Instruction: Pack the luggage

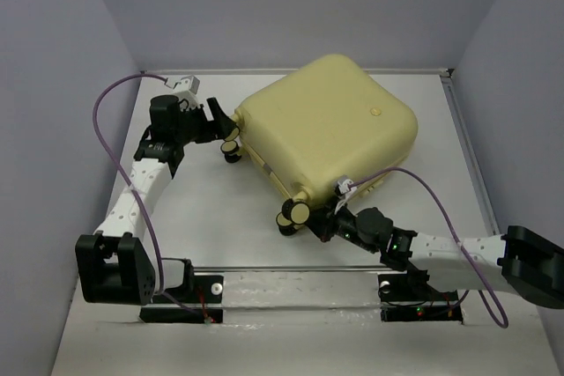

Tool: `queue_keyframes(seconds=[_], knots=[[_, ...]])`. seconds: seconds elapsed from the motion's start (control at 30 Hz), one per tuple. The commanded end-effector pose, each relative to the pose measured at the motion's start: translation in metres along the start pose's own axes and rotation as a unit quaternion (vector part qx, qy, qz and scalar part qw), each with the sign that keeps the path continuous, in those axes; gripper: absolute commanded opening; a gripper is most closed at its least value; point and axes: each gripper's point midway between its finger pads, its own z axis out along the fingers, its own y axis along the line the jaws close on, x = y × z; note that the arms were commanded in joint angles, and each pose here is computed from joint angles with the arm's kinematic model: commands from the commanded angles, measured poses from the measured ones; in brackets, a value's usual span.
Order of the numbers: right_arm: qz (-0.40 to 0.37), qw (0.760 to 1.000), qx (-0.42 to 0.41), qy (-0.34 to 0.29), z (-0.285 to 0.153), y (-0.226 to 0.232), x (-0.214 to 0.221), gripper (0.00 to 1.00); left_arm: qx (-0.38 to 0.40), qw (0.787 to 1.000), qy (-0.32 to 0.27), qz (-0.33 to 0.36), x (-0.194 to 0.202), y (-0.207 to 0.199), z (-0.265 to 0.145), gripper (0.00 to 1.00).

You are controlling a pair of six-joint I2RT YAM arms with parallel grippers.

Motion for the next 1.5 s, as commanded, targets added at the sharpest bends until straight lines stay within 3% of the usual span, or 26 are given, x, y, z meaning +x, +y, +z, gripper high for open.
queue_keyframes(seconds=[0.0,0.03,0.13,0.37,0.63,0.7,0.8,0.83,0.87,0.9,1.03,1.13,1.33,1.47], knots=[[0.019,0.981,-0.188,-0.041,-0.014,0.089,-0.038,0.07,0.066,0.995,0.0,0.07,-0.006,-0.019,-0.001,0.91],[0.019,0.981,-0.19,-0.04,-0.013,0.089,-0.037,0.07,0.067,0.995,-0.001,0.072,-0.009,-0.02,0.001,0.97],[0.019,0.98,-0.193,-0.039,-0.013,0.09,-0.037,0.07,0.068,0.995,0.006,0.076,-0.009,-0.018,0.008,0.99],[0.018,0.979,-0.2,-0.034,-0.012,0.093,-0.035,0.07,0.082,0.993,0.041,0.069,0.003,-0.012,0.028,0.98],[0.019,0.979,-0.201,-0.036,-0.014,0.093,-0.035,0.07,0.08,0.993,0.042,0.074,-0.001,-0.009,0.039,0.95],[0.018,0.979,-0.201,-0.036,-0.014,0.093,-0.035,0.07,0.086,0.993,0.043,0.072,-0.002,-0.011,0.042,0.82],[0.019,0.979,-0.198,-0.037,-0.015,0.092,-0.036,0.07,0.088,0.993,0.046,0.07,0.001,-0.01,0.044,0.46],[0.017,0.98,-0.196,-0.037,-0.015,0.091,-0.035,0.07,0.087,0.993,0.048,0.069,0.002,-0.01,0.045,0.3],[0.019,0.981,-0.188,-0.042,-0.015,0.088,-0.037,0.07,0.089,0.993,0.047,0.068,0.002,-0.011,0.044,0.23],[0.02,0.983,-0.178,-0.039,-0.015,0.084,-0.035,0.07,0.091,0.992,0.049,0.066,0.004,-0.012,0.043,0.06],[0.023,0.986,-0.153,-0.058,-0.019,0.068,-0.045,0.07,0.092,0.993,0.048,0.051,0.013,-0.016,0.04,0.06],[0.028,0.99,-0.115,-0.08,-0.018,0.038,-0.063,0.07,0.103,0.992,0.067,-0.003,0.031,-0.03,0.038,0.06],[0.056,0.989,-0.098,-0.096,-0.023,-0.009,-0.087,0.07,0.061,0.993,0.099,-0.01,0.076,-0.038,0.019,0.06],[0.058,0.989,-0.079,-0.112,-0.034,-0.043,-0.112,0.07,0.05,0.995,0.087,-0.002,0.091,-0.043,-0.001,0.06]])
